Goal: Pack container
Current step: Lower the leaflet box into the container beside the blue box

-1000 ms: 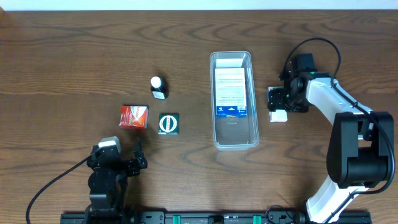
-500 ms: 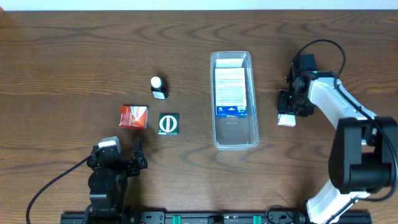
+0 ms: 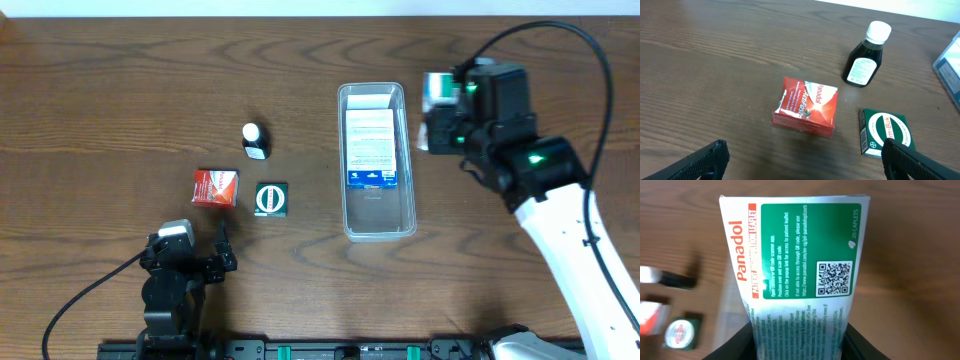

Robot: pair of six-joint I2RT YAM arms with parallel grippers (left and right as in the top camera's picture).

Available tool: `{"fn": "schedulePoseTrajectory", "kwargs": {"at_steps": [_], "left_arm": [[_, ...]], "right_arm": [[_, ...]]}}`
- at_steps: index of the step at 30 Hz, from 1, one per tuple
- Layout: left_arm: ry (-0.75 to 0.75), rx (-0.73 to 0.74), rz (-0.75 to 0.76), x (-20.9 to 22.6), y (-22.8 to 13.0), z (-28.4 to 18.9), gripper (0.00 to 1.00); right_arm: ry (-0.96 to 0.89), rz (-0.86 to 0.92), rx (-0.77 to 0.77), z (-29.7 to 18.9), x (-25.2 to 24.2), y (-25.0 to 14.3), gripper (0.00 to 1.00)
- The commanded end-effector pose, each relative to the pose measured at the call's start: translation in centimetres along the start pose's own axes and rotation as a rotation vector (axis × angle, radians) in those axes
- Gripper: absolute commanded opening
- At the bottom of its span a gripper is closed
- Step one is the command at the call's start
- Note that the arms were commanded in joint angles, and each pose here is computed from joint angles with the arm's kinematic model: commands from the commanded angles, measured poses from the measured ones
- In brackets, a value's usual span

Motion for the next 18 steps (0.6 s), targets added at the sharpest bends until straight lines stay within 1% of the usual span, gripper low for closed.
{"fn": "schedulePoseTrajectory", "kwargs": {"at_steps": [1,4,7,11,13,15,18], "left_arm": [[0.007,0.013,0.013,0.0,-0.6,0.3,0.98],[0.007,0.013,0.013,0.0,-0.6,0.3,0.98],[0.007,0.013,0.013,0.0,-0.6,0.3,0.98],[0.007,0.013,0.013,0.0,-0.6,0.3,0.98],[0.007,0.013,0.013,0.0,-0.6,0.3,0.98],[0.007,0.013,0.013,0.0,-0.6,0.3,0.98],[0.007,0.013,0.013,0.0,-0.6,0.3,0.98]], "right_arm": [[0.024,0.029,0.061,3.0,2.0,-1.9,0.43],[0.019,0.031,0.103,6.6,2.9,-3.0,0.43],[-0.011,0.074,0.166,10.7,2.8,-4.3,0.42],[0.037,0.084,0.230,15.1,3.1,-5.7,0.43],[0.059,0.086,0.245,16.4,3.2,-6.1,0.45],[0.086,0.086,0.255,17.0,3.4,-6.3,0.50],[0.143,0.021,0.250,17.1,4.1,-6.3,0.58]]}}
Point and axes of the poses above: each gripper's point midway between its finger pads, its own z axis out along the fingers, its own x axis along the line the jaws close on, y = z × x, the point moved 9 cm from there along -z, back along the fingers, and after that the axes turned 12 degrees about z, right-handed, at the moved point
